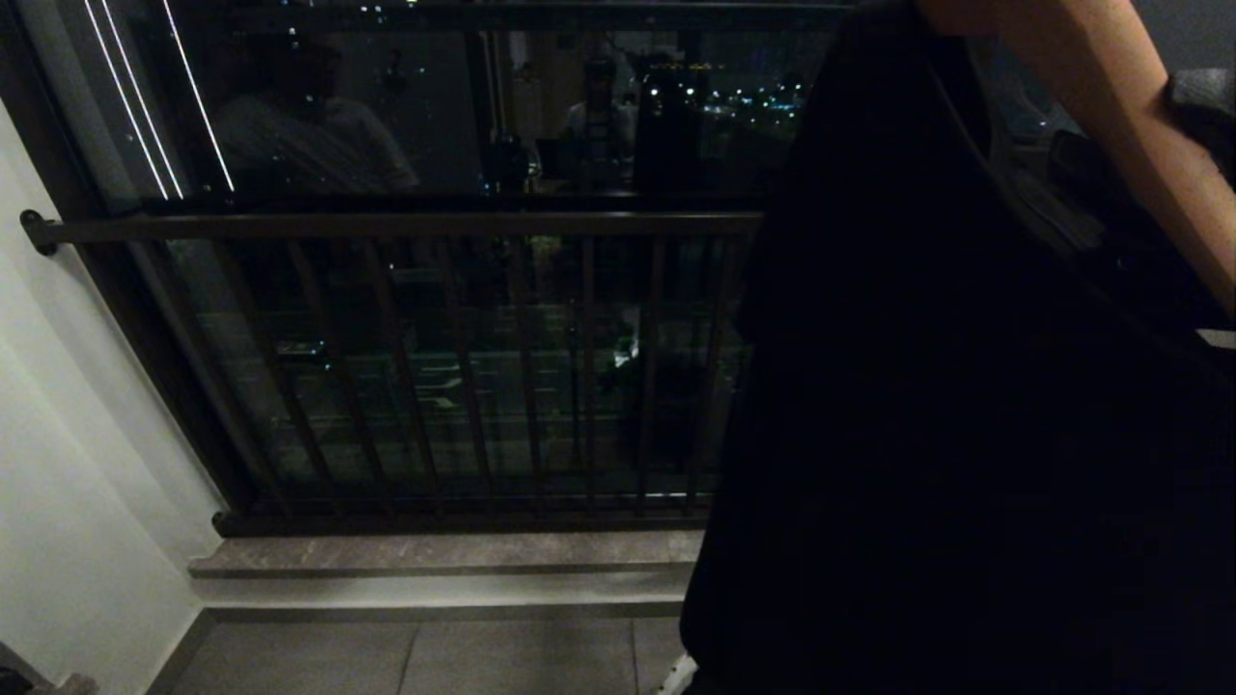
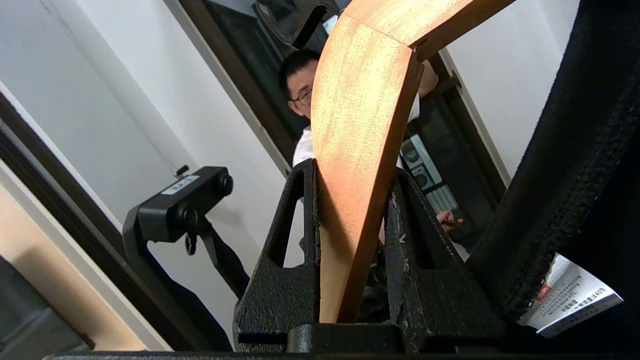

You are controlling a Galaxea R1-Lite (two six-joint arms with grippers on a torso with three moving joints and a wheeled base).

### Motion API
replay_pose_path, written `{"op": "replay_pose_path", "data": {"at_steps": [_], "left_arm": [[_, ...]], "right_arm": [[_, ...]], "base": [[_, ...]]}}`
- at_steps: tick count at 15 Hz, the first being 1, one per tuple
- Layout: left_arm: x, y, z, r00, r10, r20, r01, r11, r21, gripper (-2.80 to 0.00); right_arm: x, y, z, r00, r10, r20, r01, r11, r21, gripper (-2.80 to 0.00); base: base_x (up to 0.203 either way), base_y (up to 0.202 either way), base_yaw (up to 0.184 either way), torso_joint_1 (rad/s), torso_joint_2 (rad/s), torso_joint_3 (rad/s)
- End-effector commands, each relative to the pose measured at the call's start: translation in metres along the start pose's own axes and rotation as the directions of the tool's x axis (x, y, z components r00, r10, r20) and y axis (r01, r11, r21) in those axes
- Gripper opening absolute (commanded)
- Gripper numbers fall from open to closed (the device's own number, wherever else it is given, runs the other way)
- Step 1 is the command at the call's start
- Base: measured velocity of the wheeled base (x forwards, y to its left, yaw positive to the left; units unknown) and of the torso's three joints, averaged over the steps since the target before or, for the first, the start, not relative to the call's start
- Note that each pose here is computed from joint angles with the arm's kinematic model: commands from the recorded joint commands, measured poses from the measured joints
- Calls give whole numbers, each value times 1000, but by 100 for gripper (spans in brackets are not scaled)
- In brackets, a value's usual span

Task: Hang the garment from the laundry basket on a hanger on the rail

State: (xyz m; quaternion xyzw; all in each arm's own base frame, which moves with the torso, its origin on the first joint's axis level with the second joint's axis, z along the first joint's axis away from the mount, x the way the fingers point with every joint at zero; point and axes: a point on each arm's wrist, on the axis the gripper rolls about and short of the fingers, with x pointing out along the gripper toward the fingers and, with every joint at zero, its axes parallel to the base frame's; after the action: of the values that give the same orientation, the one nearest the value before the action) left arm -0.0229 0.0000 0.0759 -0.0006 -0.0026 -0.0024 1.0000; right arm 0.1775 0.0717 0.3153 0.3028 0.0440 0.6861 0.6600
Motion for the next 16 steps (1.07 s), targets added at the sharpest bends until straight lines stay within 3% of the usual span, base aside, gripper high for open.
{"op": "replay_pose_path", "data": {"at_steps": [1,5,11,16], "left_arm": [[0,0,0,1000,0,-2,0,1000,0,-280],[0,0,0,1000,0,-2,0,1000,0,-280],[0,0,0,1000,0,-2,0,1000,-3,-280],[0,0,0,1000,0,-2,0,1000,-3,-280]], "right_arm": [[-1,6,1,1000,8,3,-8,1000,-13,-280],[-3,6,0,1000,-1,20,1,1000,-12,-280],[-3,7,4,999,-9,46,10,1000,-27,-280],[2,-30,24,997,-46,59,47,999,-23,-280]], "base": [[0,0,0,0,0,0],[-1,-50,2,0,1,0],[0,-186,2,1,3,5],[0,-32,0,2,1,1]]}}
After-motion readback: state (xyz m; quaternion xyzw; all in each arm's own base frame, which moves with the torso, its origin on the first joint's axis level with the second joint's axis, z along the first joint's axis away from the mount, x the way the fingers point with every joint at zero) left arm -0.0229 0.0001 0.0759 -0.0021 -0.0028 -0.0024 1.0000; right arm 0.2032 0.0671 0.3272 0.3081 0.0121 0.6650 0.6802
